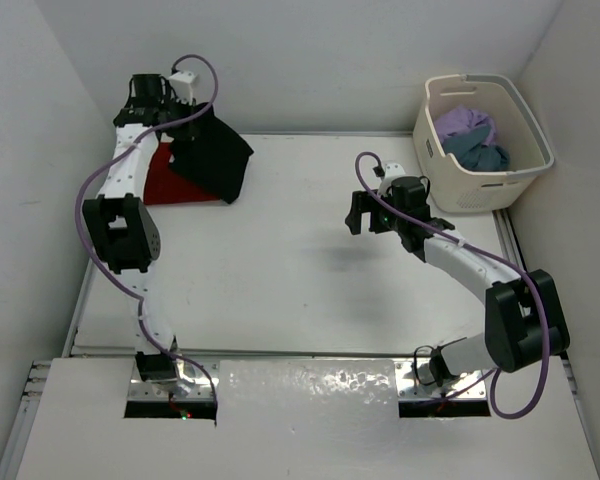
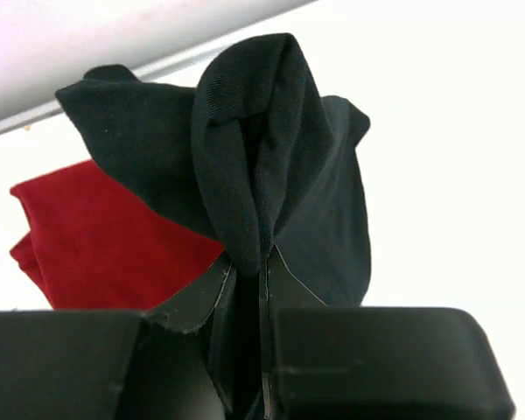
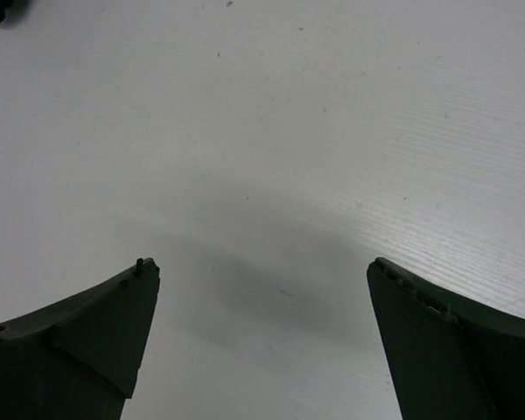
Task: Fold and stack the t-shirts
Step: Put the neatly folded tshirt into the corner of the board with the left arm
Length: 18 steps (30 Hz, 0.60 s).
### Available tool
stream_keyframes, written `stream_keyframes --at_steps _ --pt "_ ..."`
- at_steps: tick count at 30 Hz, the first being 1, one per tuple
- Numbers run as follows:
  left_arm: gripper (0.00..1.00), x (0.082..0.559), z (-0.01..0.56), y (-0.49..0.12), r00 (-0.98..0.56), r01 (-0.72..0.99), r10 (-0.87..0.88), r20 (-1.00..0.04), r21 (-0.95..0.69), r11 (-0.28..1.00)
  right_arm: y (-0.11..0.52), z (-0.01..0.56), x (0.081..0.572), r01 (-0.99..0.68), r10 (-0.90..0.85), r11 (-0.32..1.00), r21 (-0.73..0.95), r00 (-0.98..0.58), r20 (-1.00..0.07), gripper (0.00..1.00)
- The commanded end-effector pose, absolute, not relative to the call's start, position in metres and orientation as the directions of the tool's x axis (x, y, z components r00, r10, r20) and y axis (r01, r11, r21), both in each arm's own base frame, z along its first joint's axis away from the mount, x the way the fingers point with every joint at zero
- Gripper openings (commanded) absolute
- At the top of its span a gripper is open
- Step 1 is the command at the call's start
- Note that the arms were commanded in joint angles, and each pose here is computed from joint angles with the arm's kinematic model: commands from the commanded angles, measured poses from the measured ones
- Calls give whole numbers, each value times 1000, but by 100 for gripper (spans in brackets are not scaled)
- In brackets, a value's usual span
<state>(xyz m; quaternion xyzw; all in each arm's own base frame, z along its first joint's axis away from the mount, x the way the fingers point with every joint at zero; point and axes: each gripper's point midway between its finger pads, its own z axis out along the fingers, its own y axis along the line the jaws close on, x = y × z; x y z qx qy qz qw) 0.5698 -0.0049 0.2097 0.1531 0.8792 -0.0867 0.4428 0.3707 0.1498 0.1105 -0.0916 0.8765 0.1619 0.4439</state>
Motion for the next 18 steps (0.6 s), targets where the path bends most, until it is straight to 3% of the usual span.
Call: stream_keyframes --at_steps 1,5,9,18 --pt "0 593 263 14 -408 345 127 -904 -24 938 151 121 380 -314 -5 927 203 -554 -832 99" --pt "0 597 260 18 -400 396 106 -910 -67 916 150 119 380 -305 -6 931 201 -563 -826 99" --pt "0 607 221 34 -479 364 92 -873 -103 926 150 118 379 -302 -6 932 201 -567 -824 99" --pt "0 611 200 77 -518 270 52 -854 -105 957 150 119 379 -295 3 933 207 -567 -824 99"
